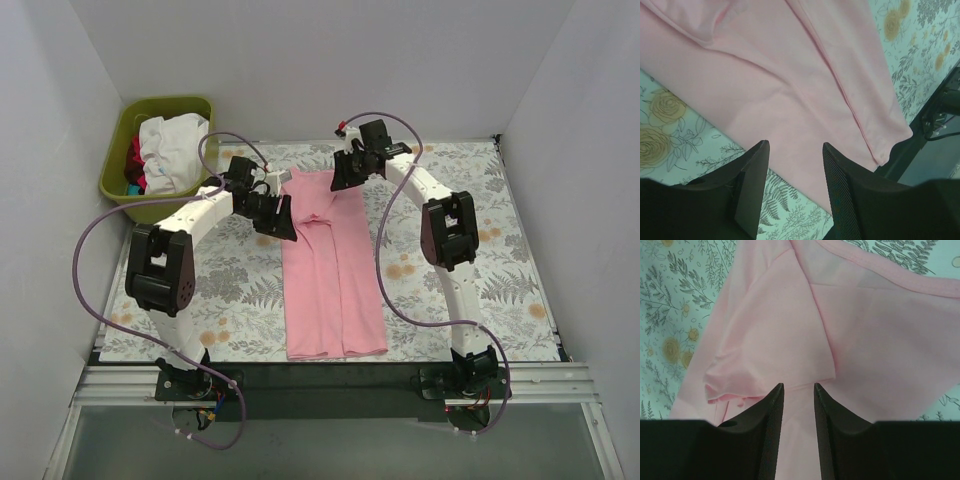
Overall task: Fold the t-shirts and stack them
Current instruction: Fold the tshirt
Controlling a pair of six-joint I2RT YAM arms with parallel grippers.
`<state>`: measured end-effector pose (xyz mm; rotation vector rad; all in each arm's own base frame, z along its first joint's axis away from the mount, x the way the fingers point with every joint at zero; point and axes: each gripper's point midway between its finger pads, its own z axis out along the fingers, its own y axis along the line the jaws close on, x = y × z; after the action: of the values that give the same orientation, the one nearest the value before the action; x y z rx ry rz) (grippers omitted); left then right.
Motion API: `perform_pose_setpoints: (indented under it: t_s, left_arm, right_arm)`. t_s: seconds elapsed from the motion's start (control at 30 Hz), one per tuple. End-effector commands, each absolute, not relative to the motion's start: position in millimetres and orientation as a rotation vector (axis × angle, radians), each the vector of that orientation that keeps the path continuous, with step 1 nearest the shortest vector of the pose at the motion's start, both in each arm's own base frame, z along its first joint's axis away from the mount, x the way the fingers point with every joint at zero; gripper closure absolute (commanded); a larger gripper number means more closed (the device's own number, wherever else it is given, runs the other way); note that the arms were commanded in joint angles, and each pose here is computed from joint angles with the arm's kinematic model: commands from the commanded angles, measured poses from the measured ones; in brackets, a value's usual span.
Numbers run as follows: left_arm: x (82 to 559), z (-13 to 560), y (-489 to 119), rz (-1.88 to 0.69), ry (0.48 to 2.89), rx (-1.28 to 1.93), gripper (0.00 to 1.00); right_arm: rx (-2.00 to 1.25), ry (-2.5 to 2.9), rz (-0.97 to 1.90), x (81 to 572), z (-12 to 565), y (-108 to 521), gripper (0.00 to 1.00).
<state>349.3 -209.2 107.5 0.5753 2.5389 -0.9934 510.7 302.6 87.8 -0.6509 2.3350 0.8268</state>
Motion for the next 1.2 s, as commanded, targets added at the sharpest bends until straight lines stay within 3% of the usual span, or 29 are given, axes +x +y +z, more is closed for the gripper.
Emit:
perform_pose_setpoints:
  t_s: [0.0, 0.33, 0.93, 1.0, 1.13, 1.17]
  left_arm:
    - [342.4, 105.7, -211.3, -1.039, 2.536, 0.602, 0.55]
    - [337.6, 83.2, -209.0, -0.994, 2.592, 0.583, 0.55]
    - [335.5, 65.2, -203.8, -0.945, 2.640, 0.564, 0.55]
    - [336.5, 64.7, -203.7, -0.941, 2.642, 0.562, 0.55]
    - [337.1, 60.5, -201.1, -0.917, 2.655, 0.554, 0.55]
    - [336.8, 59.2, -200.6, -0.914, 2.659, 0.553, 0.55]
  right_arm:
    - [-0.643, 2.246, 0.789, 528.0, 99.5, 315.0, 0.63]
    - [-0.635, 2.266, 0.720, 530.3, 74.0, 315.2, 0.60]
    - [-0.646, 2.322, 0.745, 521.8, 43.8, 316.2, 0.64]
    - [-0.648, 2.317, 0.749, 522.2, 46.0, 316.9, 0.68]
    - [-0.655, 2.295, 0.761, 521.9, 58.0, 318.5, 0.96]
    - [-0.655, 2.287, 0.764, 522.4, 61.3, 319.1, 0.99]
